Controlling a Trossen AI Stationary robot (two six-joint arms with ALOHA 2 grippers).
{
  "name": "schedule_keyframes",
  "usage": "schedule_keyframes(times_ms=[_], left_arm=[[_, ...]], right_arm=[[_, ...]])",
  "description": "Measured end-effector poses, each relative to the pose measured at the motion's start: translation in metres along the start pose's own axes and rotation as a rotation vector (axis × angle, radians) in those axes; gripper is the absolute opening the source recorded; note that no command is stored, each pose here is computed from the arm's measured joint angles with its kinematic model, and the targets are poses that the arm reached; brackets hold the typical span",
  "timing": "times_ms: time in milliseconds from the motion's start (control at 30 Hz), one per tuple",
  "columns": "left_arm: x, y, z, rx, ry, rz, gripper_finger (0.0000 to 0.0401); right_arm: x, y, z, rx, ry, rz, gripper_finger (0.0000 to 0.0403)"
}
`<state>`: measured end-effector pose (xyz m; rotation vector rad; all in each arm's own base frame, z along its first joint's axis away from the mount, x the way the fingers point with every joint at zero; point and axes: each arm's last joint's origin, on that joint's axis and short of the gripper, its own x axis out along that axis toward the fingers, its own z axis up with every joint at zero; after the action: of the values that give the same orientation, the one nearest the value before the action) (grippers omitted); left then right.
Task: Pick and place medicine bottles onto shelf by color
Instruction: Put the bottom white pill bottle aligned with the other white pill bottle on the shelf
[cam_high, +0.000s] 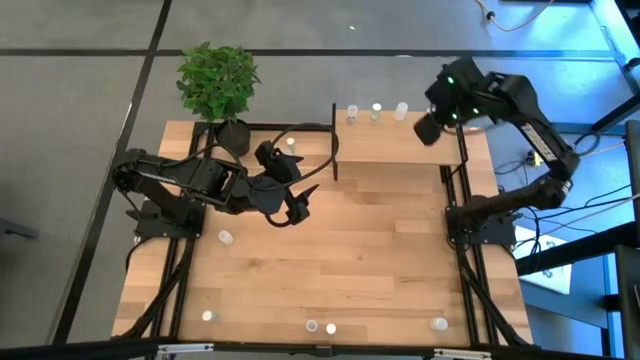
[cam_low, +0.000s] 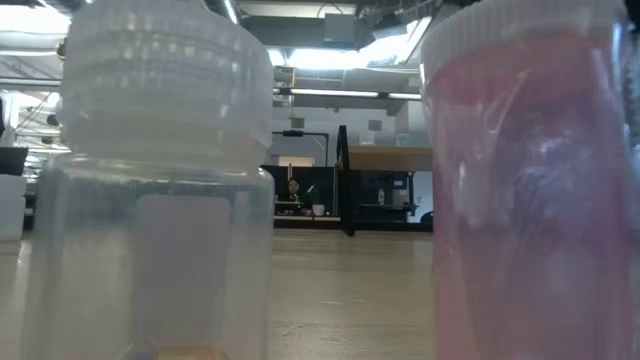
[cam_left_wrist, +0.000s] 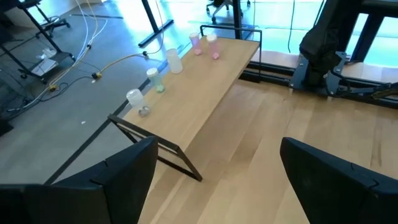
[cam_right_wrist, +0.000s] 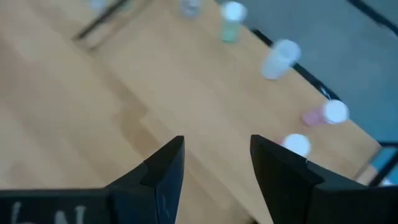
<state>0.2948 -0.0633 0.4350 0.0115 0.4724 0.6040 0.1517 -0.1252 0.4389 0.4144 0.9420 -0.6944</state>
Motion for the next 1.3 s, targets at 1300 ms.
schedule_keyframes(times_ms=[1300], left_arm=[[-0.087, 0.002, -0.036, -0.285, 0.336, -0.359, 0.0334]], right_arm=[[-0.074, 0.142, -0.085, -0.853, -0.243, 0.609, 0.0186]])
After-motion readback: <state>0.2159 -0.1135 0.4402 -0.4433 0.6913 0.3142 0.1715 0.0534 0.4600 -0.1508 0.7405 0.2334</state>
